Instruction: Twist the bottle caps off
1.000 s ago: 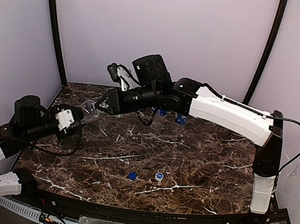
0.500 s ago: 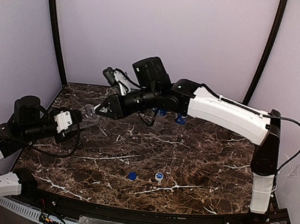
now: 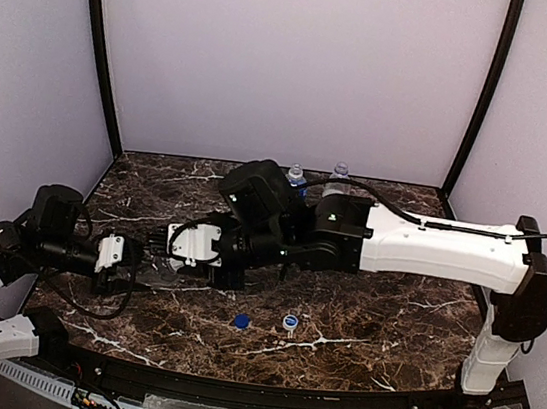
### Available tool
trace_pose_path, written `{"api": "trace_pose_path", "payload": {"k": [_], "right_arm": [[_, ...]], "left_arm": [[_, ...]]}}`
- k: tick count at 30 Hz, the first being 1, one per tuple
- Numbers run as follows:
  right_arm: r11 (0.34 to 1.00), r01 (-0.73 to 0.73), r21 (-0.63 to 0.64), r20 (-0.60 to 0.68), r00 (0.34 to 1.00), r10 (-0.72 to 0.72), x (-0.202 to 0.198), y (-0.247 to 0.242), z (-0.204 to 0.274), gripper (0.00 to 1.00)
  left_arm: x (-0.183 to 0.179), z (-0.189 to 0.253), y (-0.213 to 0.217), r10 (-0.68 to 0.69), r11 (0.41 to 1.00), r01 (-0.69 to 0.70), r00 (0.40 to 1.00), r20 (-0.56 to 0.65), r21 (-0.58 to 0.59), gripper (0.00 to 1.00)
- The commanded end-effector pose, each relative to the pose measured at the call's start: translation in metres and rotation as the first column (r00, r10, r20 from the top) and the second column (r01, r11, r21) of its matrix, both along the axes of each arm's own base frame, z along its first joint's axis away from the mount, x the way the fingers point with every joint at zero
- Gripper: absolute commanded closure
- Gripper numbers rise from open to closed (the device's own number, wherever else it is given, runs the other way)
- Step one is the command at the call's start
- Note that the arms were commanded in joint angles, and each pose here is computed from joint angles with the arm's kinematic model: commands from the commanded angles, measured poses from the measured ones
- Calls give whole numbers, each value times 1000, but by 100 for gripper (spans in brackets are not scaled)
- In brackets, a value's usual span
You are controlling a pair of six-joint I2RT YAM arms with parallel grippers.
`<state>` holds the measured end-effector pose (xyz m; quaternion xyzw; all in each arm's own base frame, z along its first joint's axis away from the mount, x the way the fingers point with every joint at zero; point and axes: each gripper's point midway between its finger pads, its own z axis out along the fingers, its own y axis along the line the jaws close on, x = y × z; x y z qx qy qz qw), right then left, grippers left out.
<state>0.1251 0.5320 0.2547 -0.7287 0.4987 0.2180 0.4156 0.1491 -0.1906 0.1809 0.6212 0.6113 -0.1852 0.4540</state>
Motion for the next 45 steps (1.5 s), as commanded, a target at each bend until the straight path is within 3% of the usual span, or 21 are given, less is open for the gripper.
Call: {"api": "trace_pose_path", "payload": {"k": [1, 3, 7, 11, 13, 17, 19, 22, 24, 28, 34, 36, 38, 41, 45], "right_arm": [[993, -84, -82, 414, 904, 111, 4, 12, -11, 100], [988, -87, -126, 515, 846, 140, 5, 12, -15, 100], [978, -118, -175, 733, 647, 209, 5, 13, -14, 100], [972, -182, -150, 865, 452, 218, -1, 16, 5, 100], [968, -208, -142, 884, 414, 218, -5, 17, 11, 100], [968, -210, -138, 892, 399, 214, -4, 19, 11, 100], [975, -199, -100, 903, 393, 173, -3, 20, 15, 83], [984, -176, -37, 900, 423, 109, 0, 20, 26, 35], [988, -153, 6, 895, 442, 62, 3, 17, 33, 20], [990, -118, 76, 869, 495, -8, 6, 8, 44, 3], [981, -100, 164, 667, 744, -36, -7, -9, 59, 1], [989, -93, 119, 477, 878, 25, -12, -12, 50, 1], [992, -96, 80, 169, 982, 81, -16, -17, 47, 1], [993, 2, 119, -221, 975, 24, 0, -16, 63, 2], [962, 229, 148, -491, 861, -130, 39, -6, 86, 2]], "left_arm": [[-14, 24, -13, -101, 993, 101, 995, 9, -68, 51], [-15, 21, -12, -106, 993, 106, 994, 2, -59, 51], [-19, 17, -10, -121, 992, 120, 993, -9, -43, 51], [-21, 15, -11, -131, 991, 130, 991, -15, -43, 51], [-21, 16, -11, -134, 990, 134, 991, -11, -45, 51], [-19, 19, -11, -122, 991, 122, 992, -6, -50, 51], [-19, 18, -10, -115, 992, 115, 993, -3, -47, 51], [-18, 19, -10, -112, 993, 112, 994, 2, -48, 51], [-17, 19, -10, -105, 993, 105, 994, 1, -50, 51], [-10, 22, -9, -68, 996, 69, 998, 15, -56, 51], [13, 29, -8, 44, 996, -38, 997, 62, -86, 49], [32, 41, -6, 128, 986, -114, 985, 119, -120, 49], [45, 50, -3, 188, 976, -165, 968, 163, -146, 49], [60, 56, 3, 259, 961, -228, 941, 218, -156, 50], [70, 54, 9, 301, 952, -274, 918, 260, -137, 50]]}}
